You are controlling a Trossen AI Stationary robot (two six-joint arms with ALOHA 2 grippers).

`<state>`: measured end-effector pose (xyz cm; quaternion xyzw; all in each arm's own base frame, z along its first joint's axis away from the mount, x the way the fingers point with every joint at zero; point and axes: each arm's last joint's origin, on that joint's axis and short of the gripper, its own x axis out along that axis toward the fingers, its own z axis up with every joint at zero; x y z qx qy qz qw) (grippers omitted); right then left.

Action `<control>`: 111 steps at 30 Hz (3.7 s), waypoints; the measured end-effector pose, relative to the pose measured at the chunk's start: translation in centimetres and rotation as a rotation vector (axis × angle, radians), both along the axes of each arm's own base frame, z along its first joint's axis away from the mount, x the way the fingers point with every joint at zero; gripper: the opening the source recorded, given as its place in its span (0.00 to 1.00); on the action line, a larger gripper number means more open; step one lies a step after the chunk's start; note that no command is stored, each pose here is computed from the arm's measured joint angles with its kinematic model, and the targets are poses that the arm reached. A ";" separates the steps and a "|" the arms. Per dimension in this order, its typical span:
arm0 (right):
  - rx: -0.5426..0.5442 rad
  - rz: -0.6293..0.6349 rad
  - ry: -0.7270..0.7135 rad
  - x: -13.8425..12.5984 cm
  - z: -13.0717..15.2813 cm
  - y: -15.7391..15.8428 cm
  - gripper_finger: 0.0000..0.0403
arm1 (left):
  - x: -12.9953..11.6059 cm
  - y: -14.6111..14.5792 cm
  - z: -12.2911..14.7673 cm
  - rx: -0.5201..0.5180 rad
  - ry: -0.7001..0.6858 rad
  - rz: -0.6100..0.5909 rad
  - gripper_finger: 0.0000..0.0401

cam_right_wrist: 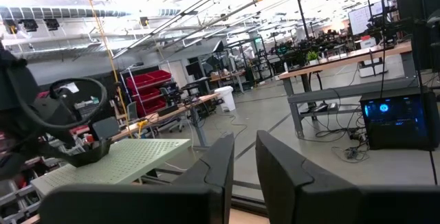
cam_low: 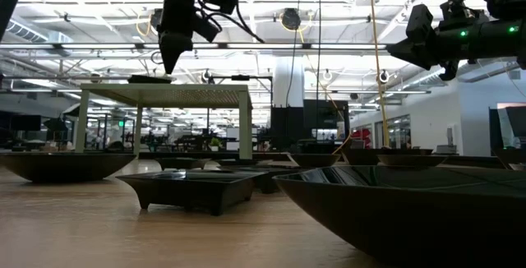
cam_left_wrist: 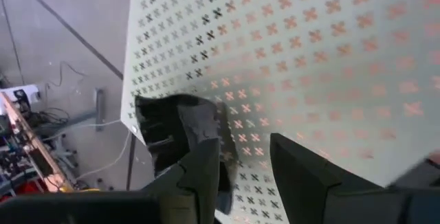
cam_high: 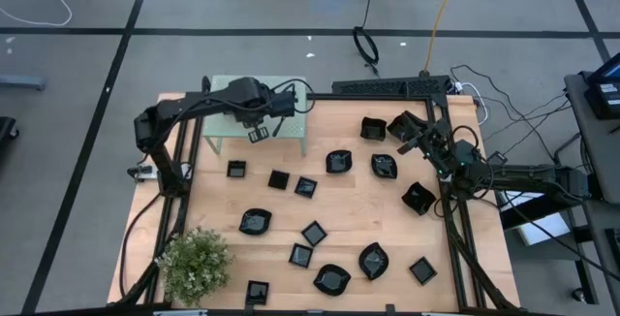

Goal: Pick & Place Mini shaped plates
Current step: Put the square plate on the shelf

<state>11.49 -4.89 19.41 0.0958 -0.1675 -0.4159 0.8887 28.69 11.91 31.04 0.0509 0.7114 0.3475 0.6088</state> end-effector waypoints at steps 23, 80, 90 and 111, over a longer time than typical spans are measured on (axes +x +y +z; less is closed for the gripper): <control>0.000 0.000 0.000 0.0 0.0 0.0 0.13 | 4.5 -11.2 1.0 -0.537 -0.467 -0.306 0.33; 0.000 0.000 -0.001 0.0 0.0 0.0 0.13 | 1.1 -14.4 -17.6 -0.241 -0.365 -0.566 0.03; 0.000 0.000 0.000 0.0 0.0 0.0 0.13 | 3.0 -14.3 -11.9 -0.240 -0.509 -0.753 0.03; 0.000 0.000 0.000 0.0 0.0 0.0 0.13 | 0.2 -4.5 -0.4 0.199 -0.657 -0.424 0.03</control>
